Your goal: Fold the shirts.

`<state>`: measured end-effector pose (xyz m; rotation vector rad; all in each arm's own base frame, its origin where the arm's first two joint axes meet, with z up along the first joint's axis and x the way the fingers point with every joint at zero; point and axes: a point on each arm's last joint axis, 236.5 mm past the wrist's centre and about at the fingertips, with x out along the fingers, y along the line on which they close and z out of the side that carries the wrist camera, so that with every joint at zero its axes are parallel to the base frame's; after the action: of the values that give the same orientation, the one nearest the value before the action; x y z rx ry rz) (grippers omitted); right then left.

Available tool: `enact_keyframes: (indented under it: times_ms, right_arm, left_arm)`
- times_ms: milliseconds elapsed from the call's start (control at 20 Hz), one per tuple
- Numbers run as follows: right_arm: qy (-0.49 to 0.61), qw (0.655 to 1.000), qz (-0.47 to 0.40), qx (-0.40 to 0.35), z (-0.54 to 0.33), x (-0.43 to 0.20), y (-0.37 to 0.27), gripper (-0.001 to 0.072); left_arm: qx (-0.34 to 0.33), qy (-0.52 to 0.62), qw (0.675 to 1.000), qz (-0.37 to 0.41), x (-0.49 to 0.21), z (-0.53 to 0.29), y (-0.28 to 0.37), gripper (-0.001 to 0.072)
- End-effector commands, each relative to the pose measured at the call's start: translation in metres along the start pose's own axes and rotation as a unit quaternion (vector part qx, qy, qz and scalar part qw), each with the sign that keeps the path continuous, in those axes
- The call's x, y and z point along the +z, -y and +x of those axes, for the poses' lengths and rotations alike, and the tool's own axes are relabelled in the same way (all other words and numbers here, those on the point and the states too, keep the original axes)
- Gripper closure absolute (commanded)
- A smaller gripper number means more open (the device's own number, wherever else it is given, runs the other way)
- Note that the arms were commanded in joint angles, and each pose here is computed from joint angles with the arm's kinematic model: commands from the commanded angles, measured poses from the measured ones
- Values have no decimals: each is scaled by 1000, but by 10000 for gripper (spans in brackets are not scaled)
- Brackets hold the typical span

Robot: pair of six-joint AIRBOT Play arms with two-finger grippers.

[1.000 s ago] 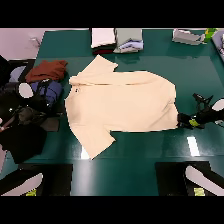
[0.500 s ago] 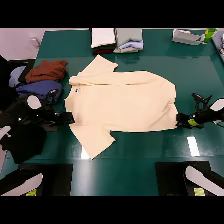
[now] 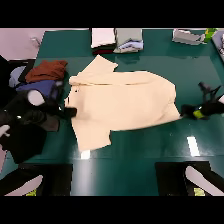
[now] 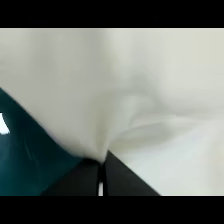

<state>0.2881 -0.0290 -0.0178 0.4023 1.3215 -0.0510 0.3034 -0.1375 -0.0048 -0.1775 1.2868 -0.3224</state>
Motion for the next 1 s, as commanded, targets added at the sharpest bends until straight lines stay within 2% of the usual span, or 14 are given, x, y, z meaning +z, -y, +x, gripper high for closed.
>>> enact_keyframes:
  times_ms: [0,150,300,500,650,700,800,850,950]
  right_arm:
    - [144,989,-37,22,-96,57,-36,700]
    - [312,946,-87,22,-229,87,-71,700]
    - [450,884,-126,20,-354,79,-103,700]
    - [559,814,-157,19,-458,45,-130,701]
    - [595,786,-164,22,-499,31,-141,701]
    - [596,786,-166,20,-505,31,-143,702]
    - [579,799,-164,9,-507,34,-140,702]
    - [563,810,-165,9,-501,41,-140,701]
    - [517,841,-159,8,-475,61,-134,702]
  left_arm:
    - [36,168,982,74,77,-119,19,684]
    - [48,375,918,120,118,-296,56,684]
    - [38,526,838,139,101,-446,87,684]
    - [15,641,752,151,57,-564,112,684]
    - [6,686,711,154,41,-604,120,685]
    - [6,686,711,154,43,-604,120,685]
    - [18,660,736,151,59,-580,114,685]
    - [29,635,757,148,72,-558,108,685]
    - [69,548,822,136,108,-485,84,684]
